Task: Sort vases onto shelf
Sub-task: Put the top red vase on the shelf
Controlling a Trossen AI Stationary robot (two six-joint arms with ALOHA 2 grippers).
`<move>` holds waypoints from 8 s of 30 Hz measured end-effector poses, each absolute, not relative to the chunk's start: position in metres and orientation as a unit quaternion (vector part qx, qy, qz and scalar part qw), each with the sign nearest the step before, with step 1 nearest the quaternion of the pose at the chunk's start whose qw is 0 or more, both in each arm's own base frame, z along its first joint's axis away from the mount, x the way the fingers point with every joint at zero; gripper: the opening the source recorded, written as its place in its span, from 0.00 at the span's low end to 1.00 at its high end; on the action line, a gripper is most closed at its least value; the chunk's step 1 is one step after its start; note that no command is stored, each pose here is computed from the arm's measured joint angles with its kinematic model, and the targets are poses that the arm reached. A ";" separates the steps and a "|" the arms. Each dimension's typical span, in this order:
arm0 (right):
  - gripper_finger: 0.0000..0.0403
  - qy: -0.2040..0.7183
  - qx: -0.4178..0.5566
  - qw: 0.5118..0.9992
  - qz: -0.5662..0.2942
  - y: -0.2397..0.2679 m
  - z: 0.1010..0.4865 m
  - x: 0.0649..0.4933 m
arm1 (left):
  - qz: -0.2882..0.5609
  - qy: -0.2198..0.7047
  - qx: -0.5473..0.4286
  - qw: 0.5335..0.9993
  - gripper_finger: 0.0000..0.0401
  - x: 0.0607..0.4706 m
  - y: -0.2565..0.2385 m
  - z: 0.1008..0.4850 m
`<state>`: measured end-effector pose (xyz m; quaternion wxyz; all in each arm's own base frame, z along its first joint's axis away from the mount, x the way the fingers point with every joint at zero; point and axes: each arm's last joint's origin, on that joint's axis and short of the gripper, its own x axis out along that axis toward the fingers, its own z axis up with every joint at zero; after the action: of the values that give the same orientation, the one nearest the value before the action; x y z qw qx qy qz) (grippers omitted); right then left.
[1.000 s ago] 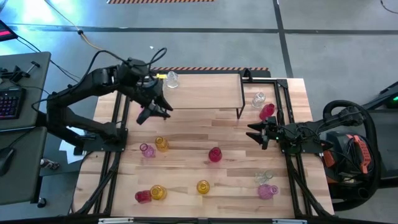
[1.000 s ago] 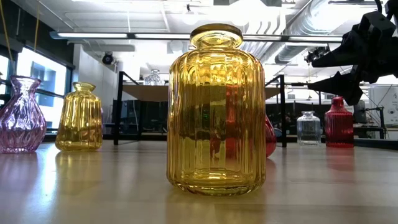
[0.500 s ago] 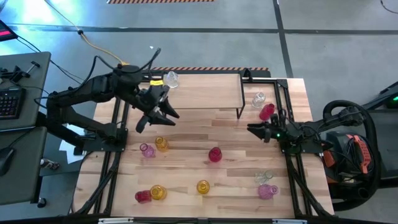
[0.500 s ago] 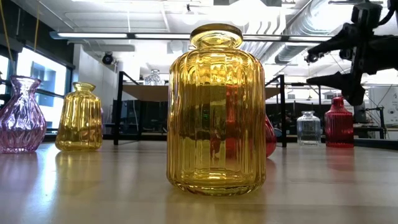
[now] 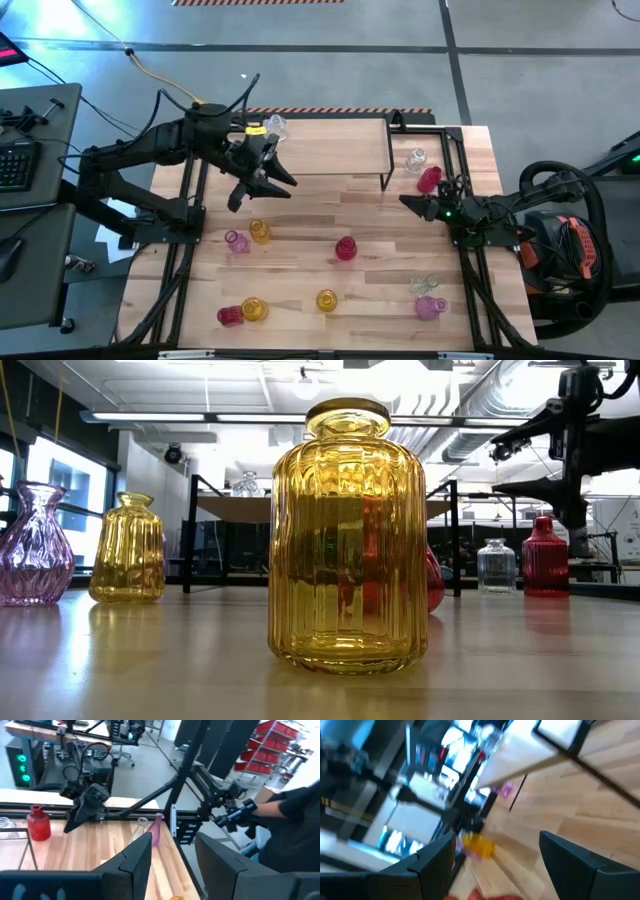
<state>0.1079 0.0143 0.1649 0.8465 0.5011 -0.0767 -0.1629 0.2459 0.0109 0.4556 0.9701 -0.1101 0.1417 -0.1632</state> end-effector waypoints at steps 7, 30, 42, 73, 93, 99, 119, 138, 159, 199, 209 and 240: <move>0.67 -0.136 0.532 0.825 -0.136 0.014 0.181 0.107 | -0.155 0.158 -0.115 0.968 0.36 0.257 0.012 0.448; 0.67 -0.020 0.380 0.904 -0.196 0.018 0.344 0.122 | -0.156 0.177 -0.108 0.966 0.36 0.259 0.012 0.442; 0.67 0.180 0.312 0.862 -0.355 0.009 0.392 0.109 | -0.153 0.198 -0.121 0.961 0.36 0.258 0.012 0.439; 0.67 0.316 0.463 0.629 -0.538 -0.041 0.306 0.085 | -0.154 0.196 -0.112 0.962 0.36 0.258 0.012 0.439; 0.67 0.409 0.460 0.578 -0.536 -0.103 0.288 0.089 | -0.154 0.197 -0.112 0.962 0.36 0.258 0.012 0.439; 0.67 0.417 0.459 0.581 -0.527 -0.109 0.287 0.084 | -0.154 0.196 -0.112 0.962 0.36 0.258 0.012 0.439; 0.67 0.421 0.435 0.600 -0.523 -0.120 0.285 0.087 | -0.154 0.196 -0.112 0.962 0.36 0.258 0.012 0.439; 0.67 0.445 0.453 0.595 -0.493 -0.118 0.284 0.079 | -0.154 0.197 -0.112 0.962 0.36 0.258 0.012 0.439; 0.67 0.361 0.491 0.622 -0.492 -0.084 0.229 0.084 | -0.153 0.197 -0.113 0.962 0.36 0.258 0.012 0.439; 0.34 0.361 0.454 0.624 -0.524 -0.102 0.228 0.099 | -0.152 0.197 -0.116 0.962 0.36 0.258 0.012 0.439; 0.24 0.359 0.452 0.625 -0.525 -0.103 0.229 0.099 | -0.152 0.197 -0.116 0.962 0.36 0.258 0.012 0.439; 0.24 0.298 0.429 0.708 -0.476 -0.084 0.368 0.098 | -0.153 0.197 -0.112 0.962 0.36 0.257 0.012 0.439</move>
<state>0.0978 -0.0835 0.3684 0.7077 0.4288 0.2977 -0.4761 0.2575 0.0124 0.4387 0.9618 -0.1120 0.1975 -0.1531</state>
